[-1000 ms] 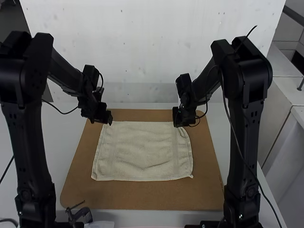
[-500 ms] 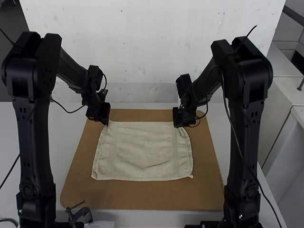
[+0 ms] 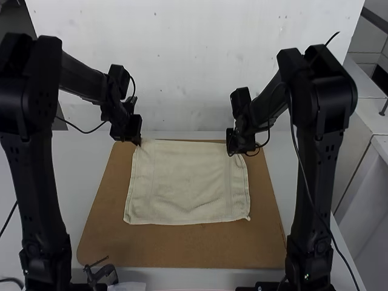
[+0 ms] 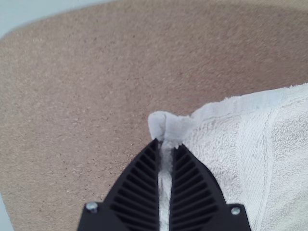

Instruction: Fold the towel.

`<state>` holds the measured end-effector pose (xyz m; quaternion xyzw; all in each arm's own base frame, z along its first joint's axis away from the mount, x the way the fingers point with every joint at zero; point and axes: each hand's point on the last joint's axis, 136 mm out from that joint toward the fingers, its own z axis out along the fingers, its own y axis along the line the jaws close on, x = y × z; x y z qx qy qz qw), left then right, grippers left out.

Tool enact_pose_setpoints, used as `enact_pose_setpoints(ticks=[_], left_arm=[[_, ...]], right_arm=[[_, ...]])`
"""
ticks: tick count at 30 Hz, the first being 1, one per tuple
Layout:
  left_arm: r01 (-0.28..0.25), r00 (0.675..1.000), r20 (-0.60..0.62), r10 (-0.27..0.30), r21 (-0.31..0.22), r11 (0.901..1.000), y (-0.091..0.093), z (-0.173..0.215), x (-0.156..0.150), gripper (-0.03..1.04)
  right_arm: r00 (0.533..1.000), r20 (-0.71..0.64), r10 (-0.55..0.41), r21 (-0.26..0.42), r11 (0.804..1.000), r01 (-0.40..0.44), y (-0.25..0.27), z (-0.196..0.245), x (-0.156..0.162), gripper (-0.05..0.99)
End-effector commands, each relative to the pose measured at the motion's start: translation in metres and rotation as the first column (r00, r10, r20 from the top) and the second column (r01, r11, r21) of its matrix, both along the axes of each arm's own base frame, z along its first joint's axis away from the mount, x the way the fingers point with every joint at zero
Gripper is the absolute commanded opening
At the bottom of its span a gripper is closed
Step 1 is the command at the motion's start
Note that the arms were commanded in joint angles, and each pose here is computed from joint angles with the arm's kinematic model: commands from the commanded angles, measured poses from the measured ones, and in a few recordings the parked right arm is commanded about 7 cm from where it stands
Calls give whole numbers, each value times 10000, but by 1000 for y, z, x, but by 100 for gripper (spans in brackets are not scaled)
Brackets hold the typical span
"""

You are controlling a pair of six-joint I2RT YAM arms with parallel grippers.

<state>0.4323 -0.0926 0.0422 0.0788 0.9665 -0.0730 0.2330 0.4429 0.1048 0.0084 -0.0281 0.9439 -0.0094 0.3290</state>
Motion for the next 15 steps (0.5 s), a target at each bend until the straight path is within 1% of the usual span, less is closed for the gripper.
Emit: enact_pose_setpoints(ticks=[1, 4, 5, 9, 12, 15], left_arm=[[-449, 9935, 1035, 467, -196, 9988, 6, 44, 11, 2], [-506, 9900, 1310, 530, -213, 9985, 8, 57, 11, 2], [-599, 9884, 1386, 621, -202, 9980, 9, 61, 10, 2], [-786, 9822, 1697, 803, -170, 9968, 11, 74, 5, 2], [-567, 9806, 1863, 603, -245, 9981, 2, 83, -8, 2], [-276, 9840, 1755, 303, -179, 9995, -7, 78, -25, 2]], right_arm=[[9817, 1665, -924, -58, 9955, 947, -21, 56, 19, 1], [9692, 2212, -1082, 224, 9941, 1059, -22, 76, 23, 1], [9661, 2322, -1125, 306, 9936, 1084, -22, 81, 22, 1], [9599, 2608, -1028, 398, 9946, 957, -20, 86, 16, 1], [9647, 2479, -888, 341, 9960, 829, -19, 80, 5, 1], [9708, 2303, -677, 264, 9976, 633, -16, 73, -9, 1]])
